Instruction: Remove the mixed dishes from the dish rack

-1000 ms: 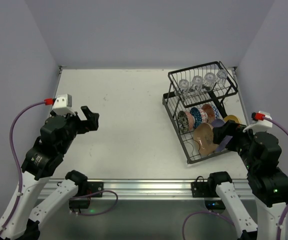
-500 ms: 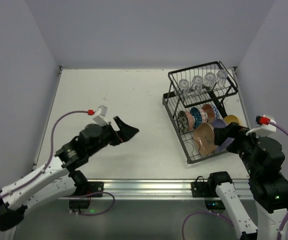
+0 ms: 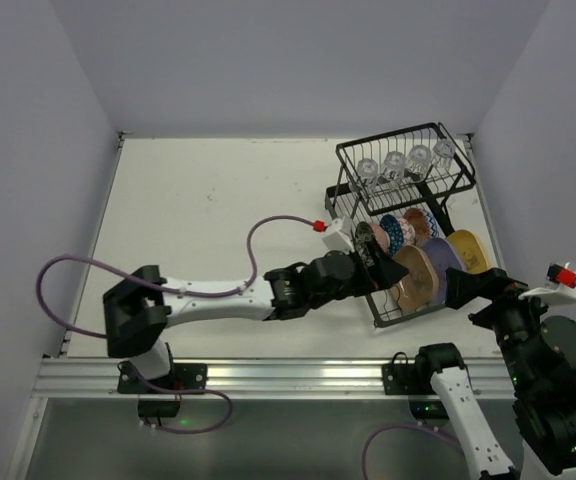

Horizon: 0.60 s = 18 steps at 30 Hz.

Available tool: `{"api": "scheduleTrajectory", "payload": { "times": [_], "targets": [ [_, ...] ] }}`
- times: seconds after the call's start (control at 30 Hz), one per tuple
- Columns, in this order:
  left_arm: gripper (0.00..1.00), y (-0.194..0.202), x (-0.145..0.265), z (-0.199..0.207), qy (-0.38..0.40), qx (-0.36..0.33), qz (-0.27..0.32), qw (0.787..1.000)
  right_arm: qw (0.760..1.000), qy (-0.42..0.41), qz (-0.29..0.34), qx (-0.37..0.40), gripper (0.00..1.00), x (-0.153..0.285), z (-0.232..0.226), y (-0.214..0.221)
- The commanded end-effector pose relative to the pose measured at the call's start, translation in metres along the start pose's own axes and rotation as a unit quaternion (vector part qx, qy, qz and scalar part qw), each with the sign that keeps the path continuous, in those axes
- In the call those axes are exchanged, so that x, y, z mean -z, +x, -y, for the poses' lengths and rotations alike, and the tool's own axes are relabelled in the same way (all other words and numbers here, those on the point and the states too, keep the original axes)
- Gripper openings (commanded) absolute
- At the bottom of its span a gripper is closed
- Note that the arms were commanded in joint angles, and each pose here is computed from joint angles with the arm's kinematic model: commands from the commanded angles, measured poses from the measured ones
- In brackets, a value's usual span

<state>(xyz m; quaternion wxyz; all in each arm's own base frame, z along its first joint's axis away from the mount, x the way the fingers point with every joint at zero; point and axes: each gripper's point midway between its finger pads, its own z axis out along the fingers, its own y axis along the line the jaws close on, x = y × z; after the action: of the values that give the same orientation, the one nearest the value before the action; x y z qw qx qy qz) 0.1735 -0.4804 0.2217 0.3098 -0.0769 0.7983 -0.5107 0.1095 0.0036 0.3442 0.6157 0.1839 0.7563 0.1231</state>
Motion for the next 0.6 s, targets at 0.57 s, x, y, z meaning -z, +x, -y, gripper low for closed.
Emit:
{"api": "scheduleTrajectory", "payload": {
  "times": [0.57],
  "targets": [
    [0.75,0.046,-0.132,0.015,-0.033,0.04,0.023,0.998,0.999,-0.03,0.007,-0.014,0.99,0.03,-0.003,0.002]
  ]
}}
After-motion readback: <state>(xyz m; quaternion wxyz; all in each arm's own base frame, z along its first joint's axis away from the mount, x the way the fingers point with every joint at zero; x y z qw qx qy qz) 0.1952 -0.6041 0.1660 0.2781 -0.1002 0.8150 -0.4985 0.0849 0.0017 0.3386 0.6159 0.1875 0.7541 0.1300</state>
